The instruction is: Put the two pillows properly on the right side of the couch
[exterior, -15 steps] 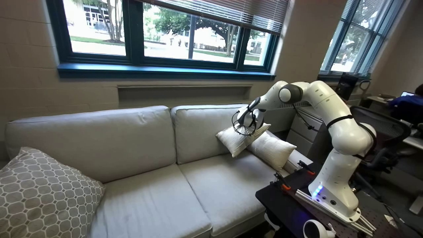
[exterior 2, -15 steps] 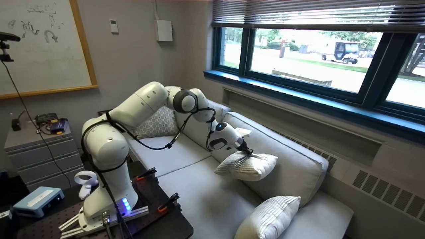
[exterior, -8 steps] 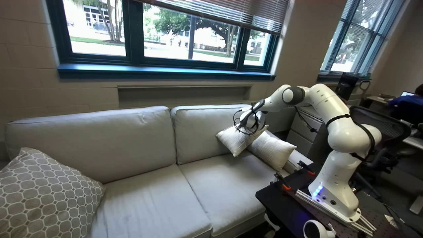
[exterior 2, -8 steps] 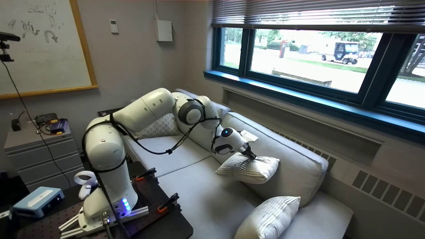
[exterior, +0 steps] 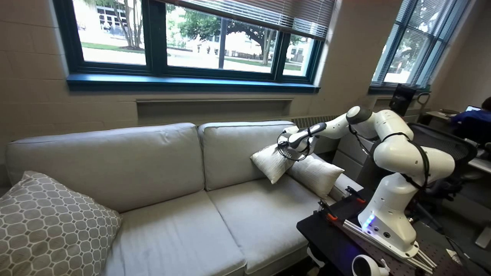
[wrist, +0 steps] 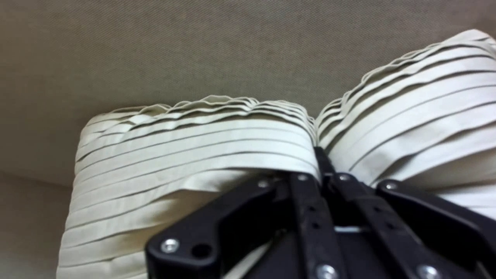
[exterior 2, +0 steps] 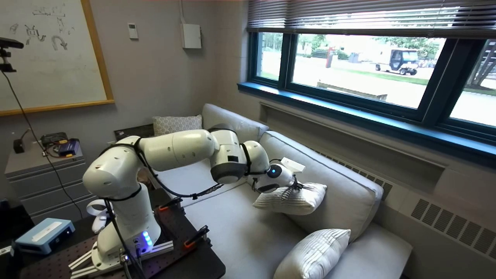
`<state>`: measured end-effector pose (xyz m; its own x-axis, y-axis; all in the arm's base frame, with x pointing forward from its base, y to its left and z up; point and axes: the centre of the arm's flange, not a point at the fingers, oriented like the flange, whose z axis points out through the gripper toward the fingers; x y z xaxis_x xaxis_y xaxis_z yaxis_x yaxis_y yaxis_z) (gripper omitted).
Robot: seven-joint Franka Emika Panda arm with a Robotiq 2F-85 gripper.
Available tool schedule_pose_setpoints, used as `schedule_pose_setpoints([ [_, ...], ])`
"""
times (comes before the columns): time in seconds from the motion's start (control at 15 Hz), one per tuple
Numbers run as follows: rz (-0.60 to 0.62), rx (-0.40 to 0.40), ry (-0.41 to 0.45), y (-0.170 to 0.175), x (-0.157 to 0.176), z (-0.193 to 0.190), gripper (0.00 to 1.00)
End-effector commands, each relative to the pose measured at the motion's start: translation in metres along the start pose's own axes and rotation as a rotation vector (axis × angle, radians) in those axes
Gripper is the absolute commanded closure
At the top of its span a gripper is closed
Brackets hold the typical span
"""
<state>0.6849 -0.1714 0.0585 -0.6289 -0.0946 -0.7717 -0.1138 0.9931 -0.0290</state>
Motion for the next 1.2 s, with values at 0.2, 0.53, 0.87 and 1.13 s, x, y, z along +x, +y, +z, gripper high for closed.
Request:
schedule_pose_setpoints([
  [0.2,-0.178,-0.128,-0.114,0.005,0.095,-0.067,0.98],
  [0.53,-0.169,-0.091,-0.052,0.008,0.170,-0.099,0.98],
  [0.87,-0.021,0.050,-0.031,-0.038,0.212,-0.131,0.98],
  [1.13,0.063,0.131,-0.013,-0.074,0.226,-0.150,0.98],
])
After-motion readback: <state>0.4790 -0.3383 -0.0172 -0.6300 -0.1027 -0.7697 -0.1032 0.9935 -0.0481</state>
